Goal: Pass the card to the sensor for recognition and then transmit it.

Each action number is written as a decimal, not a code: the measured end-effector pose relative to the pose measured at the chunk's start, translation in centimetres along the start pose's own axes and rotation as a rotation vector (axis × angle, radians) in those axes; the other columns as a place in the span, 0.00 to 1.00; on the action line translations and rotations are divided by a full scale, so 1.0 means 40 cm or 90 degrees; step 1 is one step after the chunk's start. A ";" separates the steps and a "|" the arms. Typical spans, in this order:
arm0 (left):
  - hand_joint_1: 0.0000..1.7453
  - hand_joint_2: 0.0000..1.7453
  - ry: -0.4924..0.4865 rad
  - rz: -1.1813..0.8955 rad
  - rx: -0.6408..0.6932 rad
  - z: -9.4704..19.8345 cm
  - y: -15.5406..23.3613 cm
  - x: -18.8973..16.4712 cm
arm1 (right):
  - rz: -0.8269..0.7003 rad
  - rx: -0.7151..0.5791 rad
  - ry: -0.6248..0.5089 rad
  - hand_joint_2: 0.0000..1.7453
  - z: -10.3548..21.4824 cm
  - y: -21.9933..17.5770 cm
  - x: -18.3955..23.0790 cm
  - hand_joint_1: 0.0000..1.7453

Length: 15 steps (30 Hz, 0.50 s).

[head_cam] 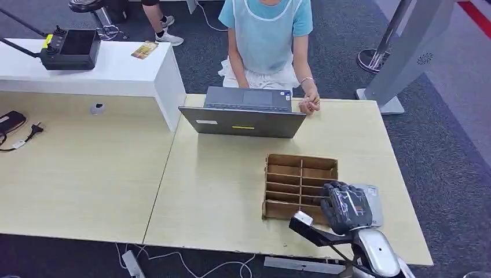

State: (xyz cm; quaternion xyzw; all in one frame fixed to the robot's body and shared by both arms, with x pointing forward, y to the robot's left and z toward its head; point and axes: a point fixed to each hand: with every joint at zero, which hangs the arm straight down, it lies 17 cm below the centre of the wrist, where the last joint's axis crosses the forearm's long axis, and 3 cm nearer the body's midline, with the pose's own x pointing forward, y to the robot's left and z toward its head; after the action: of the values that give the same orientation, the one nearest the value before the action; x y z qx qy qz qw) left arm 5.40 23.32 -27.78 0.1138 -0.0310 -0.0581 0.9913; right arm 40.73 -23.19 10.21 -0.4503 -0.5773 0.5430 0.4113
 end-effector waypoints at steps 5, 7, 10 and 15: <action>0.00 0.00 0.000 -0.001 0.000 0.000 -0.001 0.000 | -0.001 -0.004 0.000 1.00 0.001 -0.006 0.001 0.75; 0.00 0.00 0.000 -0.001 0.000 0.000 0.000 0.000 | -0.001 -0.006 0.000 1.00 0.002 -0.009 0.001 0.76; 0.00 0.00 0.000 -0.001 -0.001 0.000 0.000 0.000 | -0.002 -0.007 0.003 1.00 0.006 -0.010 -0.003 0.78; 0.00 0.00 0.000 -0.001 0.000 0.000 0.000 0.000 | -0.013 -0.033 0.002 1.00 0.010 -0.043 -0.001 0.80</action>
State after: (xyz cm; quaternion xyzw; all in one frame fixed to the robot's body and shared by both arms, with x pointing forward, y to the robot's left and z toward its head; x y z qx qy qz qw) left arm 5.39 23.30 -27.78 0.1135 -0.0310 -0.0589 0.9913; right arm 40.23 -23.35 11.91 -0.4556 -0.5950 0.5230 0.4061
